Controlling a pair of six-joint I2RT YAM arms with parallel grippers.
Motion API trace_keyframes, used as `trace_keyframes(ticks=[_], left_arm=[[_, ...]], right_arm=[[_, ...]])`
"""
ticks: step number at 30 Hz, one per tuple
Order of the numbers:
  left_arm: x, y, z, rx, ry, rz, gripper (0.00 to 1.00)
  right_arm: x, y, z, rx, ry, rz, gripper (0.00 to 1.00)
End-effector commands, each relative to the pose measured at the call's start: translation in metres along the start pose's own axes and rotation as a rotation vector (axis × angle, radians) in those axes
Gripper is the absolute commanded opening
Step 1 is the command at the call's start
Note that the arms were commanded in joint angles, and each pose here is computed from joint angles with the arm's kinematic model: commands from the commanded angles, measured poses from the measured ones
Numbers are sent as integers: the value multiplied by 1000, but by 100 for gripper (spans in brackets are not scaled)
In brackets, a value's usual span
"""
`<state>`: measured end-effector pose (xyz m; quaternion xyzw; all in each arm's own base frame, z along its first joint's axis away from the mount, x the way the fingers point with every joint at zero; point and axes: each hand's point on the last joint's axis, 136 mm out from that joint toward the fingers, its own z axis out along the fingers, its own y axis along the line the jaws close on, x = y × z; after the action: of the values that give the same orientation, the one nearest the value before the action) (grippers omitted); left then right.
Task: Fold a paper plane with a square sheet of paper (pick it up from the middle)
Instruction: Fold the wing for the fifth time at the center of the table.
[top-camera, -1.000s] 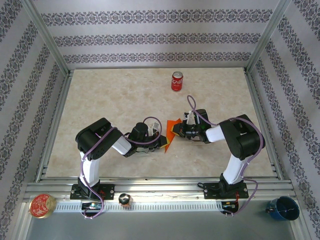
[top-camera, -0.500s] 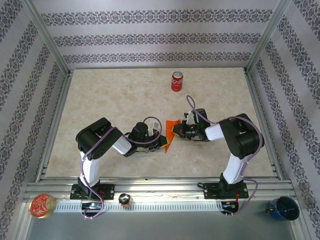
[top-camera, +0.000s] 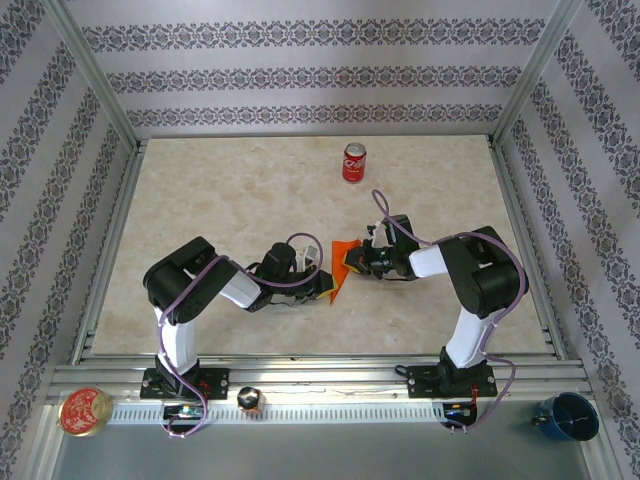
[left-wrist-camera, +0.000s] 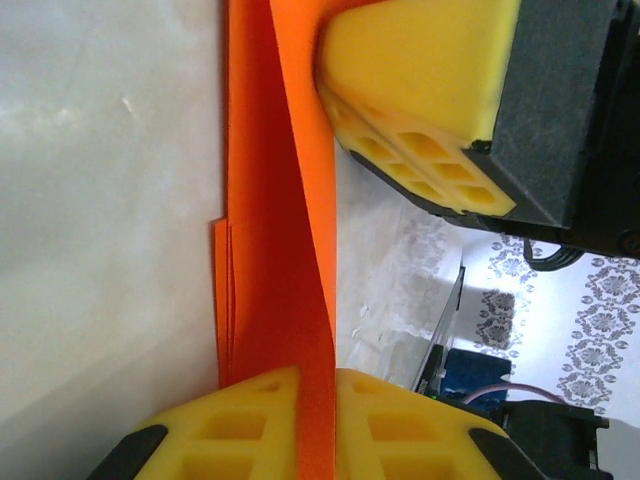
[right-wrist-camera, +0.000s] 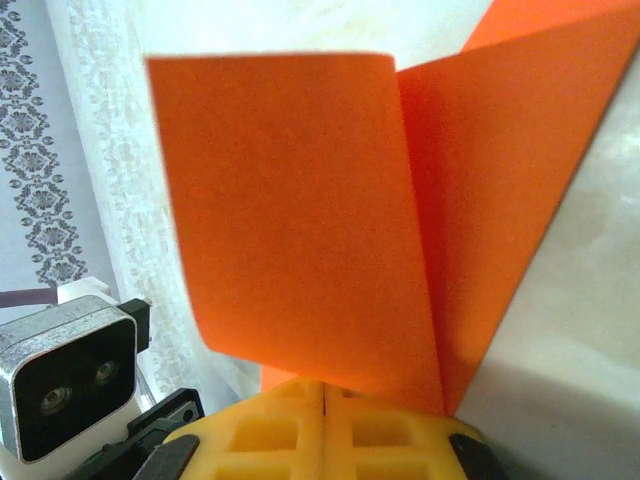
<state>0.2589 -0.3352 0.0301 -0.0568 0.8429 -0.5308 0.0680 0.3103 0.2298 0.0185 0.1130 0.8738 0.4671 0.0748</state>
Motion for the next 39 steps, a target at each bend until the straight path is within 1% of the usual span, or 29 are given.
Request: trace_keyframes(ticks=[1,4,9,11,16,18,22,25,28,30,32,33,37,39], left_arm=[[17,20,-3,-76,88,-22,16],[19,16,-2,-67,106,-15,12],[25,16,-1,-60,142,-11,3],[27,15,-1,-54,156,-7,3],[32,19,-6,-78,162,-7,12],[34,22,-8,-100,167,1,14],[39,22,-11,-126,186,21,13],[39,20,-10,-126,190,31,6],[39,17,-9,-115,202,34,2],[40,16,-8,-109,209,37,1],[41,16,-8,-107,216,36,1],[41,15,-8,-106,218,38,5],[45,15,-10,-107,231,39,9],[45,13,-10,-103,237,45,8]], right_arm=[[8,-32,8,124,-1,33,6],[8,-32,8,125,0,33,6],[9,-33,8,128,1,34,6],[10,-35,7,134,0,36,6],[11,-39,7,144,1,42,6],[12,-39,7,145,2,44,6],[12,-39,7,146,1,43,6],[12,-38,7,147,0,41,6],[12,-40,8,151,0,45,6],[13,-40,8,153,1,43,6],[13,-41,8,155,1,46,6],[13,-41,8,155,2,45,6],[14,-41,8,157,3,48,6],[14,-41,8,158,3,47,6]])
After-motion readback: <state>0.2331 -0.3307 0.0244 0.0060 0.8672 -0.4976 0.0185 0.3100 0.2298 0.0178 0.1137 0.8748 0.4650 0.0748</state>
